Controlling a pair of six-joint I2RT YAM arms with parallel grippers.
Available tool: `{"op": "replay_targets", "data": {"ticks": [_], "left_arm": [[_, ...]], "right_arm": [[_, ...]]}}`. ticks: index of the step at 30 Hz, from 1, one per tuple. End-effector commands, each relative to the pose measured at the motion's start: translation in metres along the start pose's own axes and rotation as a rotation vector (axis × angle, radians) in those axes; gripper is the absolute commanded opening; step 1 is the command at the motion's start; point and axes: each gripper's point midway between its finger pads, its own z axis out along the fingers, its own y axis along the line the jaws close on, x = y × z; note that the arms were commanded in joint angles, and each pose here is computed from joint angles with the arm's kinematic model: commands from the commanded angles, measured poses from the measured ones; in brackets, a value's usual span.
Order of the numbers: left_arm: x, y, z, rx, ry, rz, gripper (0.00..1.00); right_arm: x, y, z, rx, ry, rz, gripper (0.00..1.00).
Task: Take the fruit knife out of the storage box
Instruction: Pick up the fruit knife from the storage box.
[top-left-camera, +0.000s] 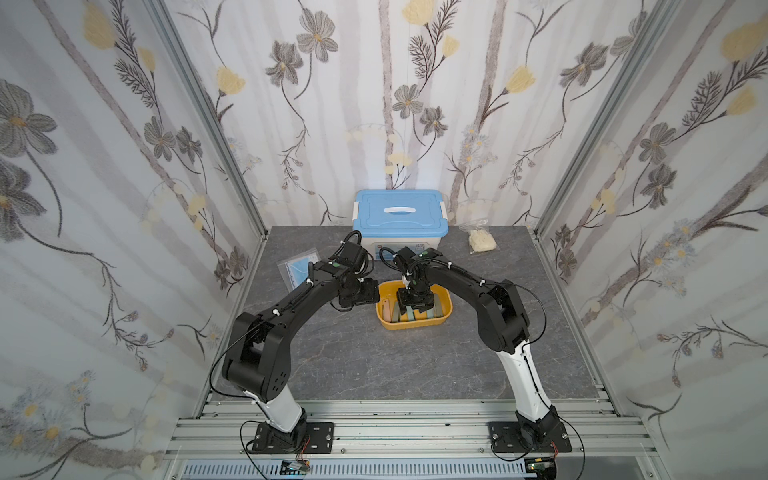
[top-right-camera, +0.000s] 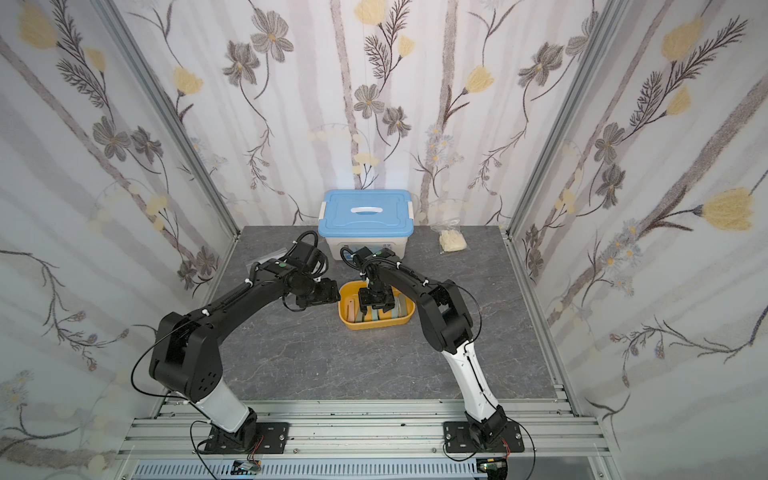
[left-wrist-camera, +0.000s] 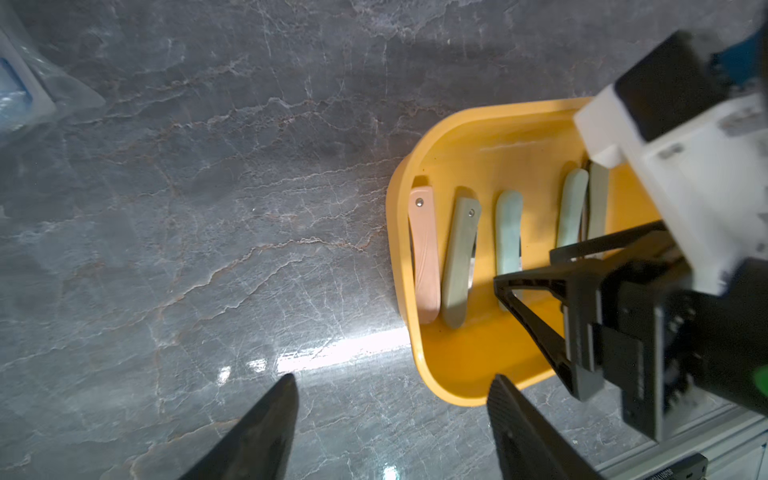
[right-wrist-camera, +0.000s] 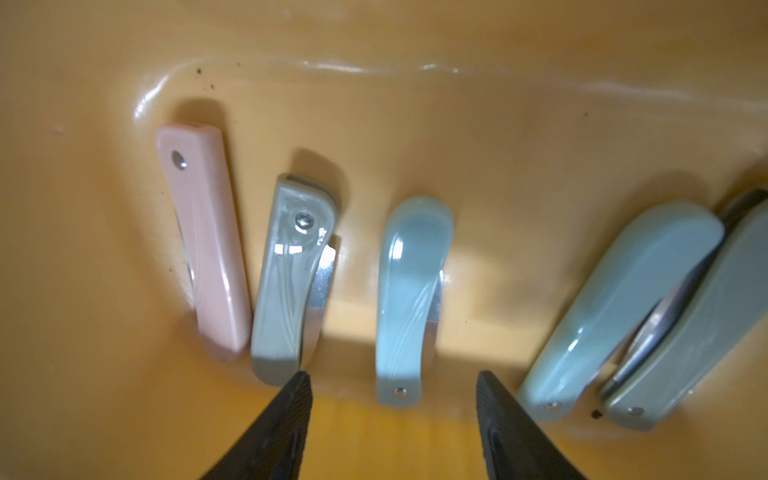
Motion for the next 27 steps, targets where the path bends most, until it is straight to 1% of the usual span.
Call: {"op": "replay_targets", "data": {"ticks": [1,3,4,9,11,14,23,25,27], "left_arm": [[0.007,-0.010,-0.011,0.071,-0.006,-0.002,0.89],[0.011,-0.015,-0.014,0.117,-0.021,-0.003,0.99],[0.013,-0.017,-0.015,0.132,-0.025,-0.003,1.00],[0.023,-0.026,-0.015,0.225,-0.030,-0.020,1.00],[0.023,-0.026,-0.017,0.237,-0.039,-0.029,1.00],[0.023,-0.030,-0.022,0.263,-0.058,-0.029,1.00],[0.032,-0.026,-0.019,0.259,-0.039,-0.031,1.00],[0.033,-0.025,-0.019,0.261,-0.040,-0.034,1.00],[0.034,-0.025,-0.018,0.262,-0.040,-0.038,1.00]], "right_arm": [[-0.004,-0.007,0.002,0.043,-0.017,0.011,0.62],[-0.008,-0.008,0.003,0.053,-0.025,0.011,0.60],[-0.009,-0.008,0.003,0.052,-0.027,0.010,0.60],[-0.011,-0.009,0.011,0.065,-0.020,0.012,0.56],[-0.010,-0.011,0.013,0.076,-0.016,0.010,0.53],[-0.010,-0.017,0.017,0.104,-0.017,0.009,0.52],[-0.007,-0.016,0.026,0.112,0.001,-0.004,0.48],[-0.004,-0.015,0.028,0.116,0.008,-0.008,0.45],[-0.002,-0.014,0.029,0.122,0.012,-0.008,0.44]]}}
